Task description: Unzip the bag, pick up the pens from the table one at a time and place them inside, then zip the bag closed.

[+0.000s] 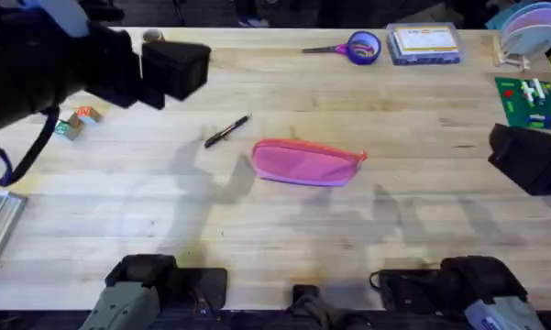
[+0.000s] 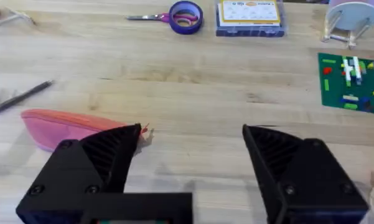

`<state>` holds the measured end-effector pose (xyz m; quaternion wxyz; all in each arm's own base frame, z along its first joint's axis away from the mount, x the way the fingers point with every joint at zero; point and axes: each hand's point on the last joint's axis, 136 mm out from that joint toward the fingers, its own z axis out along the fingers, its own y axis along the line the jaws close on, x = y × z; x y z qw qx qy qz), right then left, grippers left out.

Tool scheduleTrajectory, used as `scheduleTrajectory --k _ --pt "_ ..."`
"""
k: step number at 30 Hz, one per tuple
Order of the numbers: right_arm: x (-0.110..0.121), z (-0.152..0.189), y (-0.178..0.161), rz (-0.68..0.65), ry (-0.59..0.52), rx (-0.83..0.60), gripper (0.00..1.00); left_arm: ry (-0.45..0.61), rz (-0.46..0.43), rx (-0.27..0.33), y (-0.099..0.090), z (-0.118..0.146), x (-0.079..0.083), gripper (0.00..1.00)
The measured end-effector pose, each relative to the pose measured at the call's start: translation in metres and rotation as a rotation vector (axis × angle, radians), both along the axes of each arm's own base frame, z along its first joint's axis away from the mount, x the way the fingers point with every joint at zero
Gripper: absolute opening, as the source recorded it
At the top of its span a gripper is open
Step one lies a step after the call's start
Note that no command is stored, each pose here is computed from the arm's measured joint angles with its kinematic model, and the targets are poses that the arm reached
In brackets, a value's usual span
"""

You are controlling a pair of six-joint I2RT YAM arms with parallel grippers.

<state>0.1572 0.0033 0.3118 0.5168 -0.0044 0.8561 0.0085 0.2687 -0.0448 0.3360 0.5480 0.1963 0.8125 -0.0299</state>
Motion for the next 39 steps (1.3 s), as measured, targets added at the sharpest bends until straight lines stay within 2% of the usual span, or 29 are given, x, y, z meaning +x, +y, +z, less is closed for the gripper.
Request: scheduleTrajectory --k 3,6,10,11,15,25,30,31,35,39 --pt "0.000 0.000 0.000 0.000 0.000 0.000 0.998 0.001 -0.088 0.071 -0.008 -0.006 -0.005 0.993" --pt "0.000 0.000 0.000 0.000 0.000 0.000 0.998 0.027 -0.227 0.192 -0.018 -0.022 -0.019 0.994" --pt "0.000 0.000 0.000 0.000 0.000 0.000 0.998 0.021 -0.474 0.383 -0.034 -0.043 -0.042 0.994" --pt "0.000 0.000 0.000 0.000 0.000 0.000 0.998 -0.043 -0.621 0.495 -0.043 -0.047 -0.052 0.993" --pt "0.000 0.000 0.000 0.000 0.000 0.000 0.998 -0.123 -0.714 0.575 -0.049 -0.045 -0.055 0.993" --pt "0.000 0.000 0.000 0.000 0.000 0.000 0.998 -0.171 -0.768 0.625 -0.053 -0.043 -0.057 0.993" --pt "0.000 0.000 0.000 0.000 0.000 0.000 0.998 -0.137 -0.763 0.638 -0.049 -0.050 -0.058 0.993" --pt "0.000 0.000 0.000 0.000 0.000 0.000 0.998 -0.090 -0.781 0.620 -0.049 -0.059 -0.058 0.993" --pt "0.000 0.000 0.000 0.000 0.000 0.000 0.997 -0.014 -0.813 0.577 -0.050 -0.075 -0.048 0.993" --pt "0.000 0.000 0.000 0.000 0.000 0.000 0.998 0.077 -0.862 0.506 -0.055 -0.095 -0.037 0.993"
